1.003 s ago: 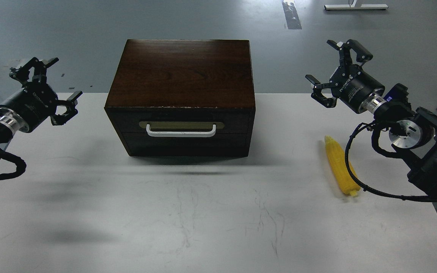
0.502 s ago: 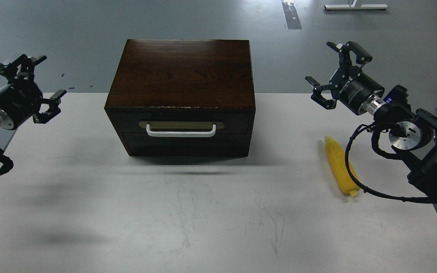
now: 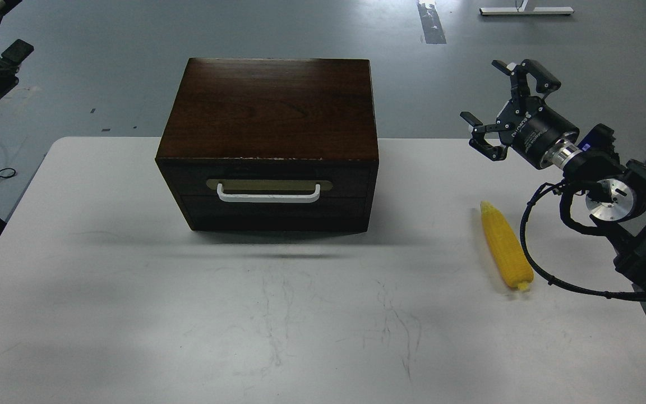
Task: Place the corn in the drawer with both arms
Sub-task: 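Reach the left gripper toward the white drawer handle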
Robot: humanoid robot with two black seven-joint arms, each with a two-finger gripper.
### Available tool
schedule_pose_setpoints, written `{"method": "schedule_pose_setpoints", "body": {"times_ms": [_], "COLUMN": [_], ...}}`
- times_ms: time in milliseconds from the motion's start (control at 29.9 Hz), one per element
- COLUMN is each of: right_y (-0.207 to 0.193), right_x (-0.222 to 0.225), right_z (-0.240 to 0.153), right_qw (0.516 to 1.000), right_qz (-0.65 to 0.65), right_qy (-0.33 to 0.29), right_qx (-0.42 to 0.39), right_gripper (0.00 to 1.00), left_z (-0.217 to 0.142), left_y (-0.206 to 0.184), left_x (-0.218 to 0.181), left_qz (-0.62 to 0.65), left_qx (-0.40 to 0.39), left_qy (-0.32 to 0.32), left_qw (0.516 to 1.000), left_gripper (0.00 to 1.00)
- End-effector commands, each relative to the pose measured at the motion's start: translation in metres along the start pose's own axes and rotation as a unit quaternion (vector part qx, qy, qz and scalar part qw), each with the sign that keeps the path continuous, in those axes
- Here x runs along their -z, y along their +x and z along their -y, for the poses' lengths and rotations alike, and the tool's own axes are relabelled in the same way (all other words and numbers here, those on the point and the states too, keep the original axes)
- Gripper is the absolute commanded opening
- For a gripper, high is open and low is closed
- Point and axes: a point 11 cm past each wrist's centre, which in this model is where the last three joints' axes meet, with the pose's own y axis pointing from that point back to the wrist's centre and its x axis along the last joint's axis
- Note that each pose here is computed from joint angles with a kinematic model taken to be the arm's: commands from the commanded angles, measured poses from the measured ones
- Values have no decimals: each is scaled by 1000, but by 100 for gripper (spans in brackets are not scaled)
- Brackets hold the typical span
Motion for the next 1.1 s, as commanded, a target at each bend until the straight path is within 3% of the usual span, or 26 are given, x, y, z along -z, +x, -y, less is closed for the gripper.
{"method": "schedule_pose_setpoints", "body": {"times_ms": [0,100,234,435,535,903,1070], "right_y": [5,6,7,11,13,17,20], "right_x": [-1,-1,-3,-10,-14,-17,-21], "right_z": [-5,-5,-7,-11,-13,-18,-21], "right_qw": [1000,1000,1000,1000,1000,1000,999], "right_qz": [-1,-1,0,4,7,16,18], "right_qy": [-3,-3,-4,-9,-11,-6,-9], "right_qx": [-6,-7,-9,-14,-17,-24,-28], "right_gripper": [100,100,100,100,100,100,100], "left_z": [13,14,5,8,11,-14,-15], "left_y": [-5,-27,-87,-146,-165,-244,-245], "left_x": [-40,-68,-109,-119,-123,-89,-81], "left_qz": [118,155,277,438,466,558,560], "left_qx": [54,99,189,237,238,304,312], "left_qy": [-35,-71,-144,-216,-245,-322,-314], "left_qw": [991,980,931,840,816,702,700], "left_gripper": [98,98,98,98,98,98,98]}}
